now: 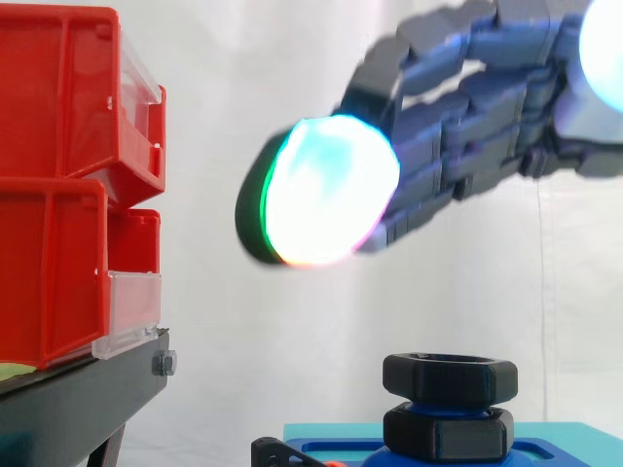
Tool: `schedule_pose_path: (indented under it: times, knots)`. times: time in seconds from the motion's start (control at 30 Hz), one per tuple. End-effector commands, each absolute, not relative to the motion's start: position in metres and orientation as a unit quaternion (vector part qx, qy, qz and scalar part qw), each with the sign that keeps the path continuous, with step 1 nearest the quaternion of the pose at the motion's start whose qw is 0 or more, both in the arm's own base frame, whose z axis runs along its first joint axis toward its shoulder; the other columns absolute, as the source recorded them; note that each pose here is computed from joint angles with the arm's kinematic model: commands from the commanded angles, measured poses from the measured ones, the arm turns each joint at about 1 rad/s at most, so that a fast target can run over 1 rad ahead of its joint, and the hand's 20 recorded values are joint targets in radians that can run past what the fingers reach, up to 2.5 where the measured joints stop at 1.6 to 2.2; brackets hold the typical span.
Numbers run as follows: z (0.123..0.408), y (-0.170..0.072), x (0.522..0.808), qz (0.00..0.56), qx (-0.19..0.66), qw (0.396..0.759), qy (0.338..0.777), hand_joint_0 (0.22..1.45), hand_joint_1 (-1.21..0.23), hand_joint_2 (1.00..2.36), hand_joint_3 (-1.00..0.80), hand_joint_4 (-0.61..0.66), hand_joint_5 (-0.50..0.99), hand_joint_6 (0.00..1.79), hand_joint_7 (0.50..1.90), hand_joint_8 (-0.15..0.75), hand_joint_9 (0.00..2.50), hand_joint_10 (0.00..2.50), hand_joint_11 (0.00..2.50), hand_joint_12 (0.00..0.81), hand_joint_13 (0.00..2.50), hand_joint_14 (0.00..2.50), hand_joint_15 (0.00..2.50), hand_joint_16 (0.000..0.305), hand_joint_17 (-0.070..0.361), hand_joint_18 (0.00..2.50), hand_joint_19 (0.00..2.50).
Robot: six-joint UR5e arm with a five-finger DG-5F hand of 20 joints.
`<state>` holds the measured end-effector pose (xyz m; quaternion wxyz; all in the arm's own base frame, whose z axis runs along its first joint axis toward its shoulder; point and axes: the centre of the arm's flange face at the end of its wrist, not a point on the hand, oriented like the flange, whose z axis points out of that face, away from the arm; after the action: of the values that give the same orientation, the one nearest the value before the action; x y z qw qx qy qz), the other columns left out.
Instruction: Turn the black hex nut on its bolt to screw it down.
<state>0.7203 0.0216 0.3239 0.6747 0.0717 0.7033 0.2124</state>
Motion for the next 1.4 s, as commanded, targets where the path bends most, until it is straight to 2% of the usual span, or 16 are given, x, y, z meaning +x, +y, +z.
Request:
schedule_pose_path:
  times: [0.0,0.23,0.27,0.53,0.77,1.1,1.37]
  knots:
    - [0.313,0.021,0.725,0.207,0.073,0.670,0.709,0.51,-0.38,1.00,-0.50,0.15,-0.15,0.50,0.69,0.250,0.37,0.00,0.00,0.326,0.33,0.00,0.00,0.050,0.111,0.31,0.22]
    - [0.311,0.009,0.726,0.195,0.073,0.671,0.711,0.51,-0.37,1.00,-0.50,0.14,-0.15,0.50,0.70,0.248,0.38,0.00,0.00,0.325,0.33,0.00,0.00,0.049,0.111,0.30,0.23]
    - [0.303,0.008,0.728,0.192,0.071,0.669,0.714,0.51,-0.37,1.00,-0.50,0.14,-0.14,0.50,0.71,0.248,0.37,0.00,0.00,0.325,0.33,0.00,0.00,0.049,0.111,0.30,0.23]
    - [0.299,-0.004,0.734,0.175,0.063,0.674,0.715,0.51,-0.35,1.00,-0.50,0.15,-0.12,0.50,0.89,0.247,0.37,0.00,0.00,0.323,0.32,0.00,0.00,0.049,0.110,0.29,0.23]
    - [0.305,-0.018,0.736,0.149,0.047,0.683,0.713,0.51,-0.35,1.00,-0.50,0.16,-0.11,0.50,0.95,0.247,0.37,0.00,0.00,0.323,0.32,0.00,0.00,0.049,0.110,0.29,0.24]
    - [0.306,-0.036,0.736,0.125,0.039,0.685,0.716,0.51,-0.33,1.00,-0.50,0.18,-0.08,0.50,1.13,0.249,0.36,0.00,0.00,0.322,0.32,0.00,0.00,0.048,0.109,0.28,0.24]
    - [0.305,-0.049,0.733,0.104,0.023,0.685,0.721,0.51,-0.32,1.00,-0.50,0.17,-0.08,0.50,1.13,0.253,0.37,0.00,0.00,0.321,0.31,0.00,0.00,0.048,0.109,0.28,0.24]
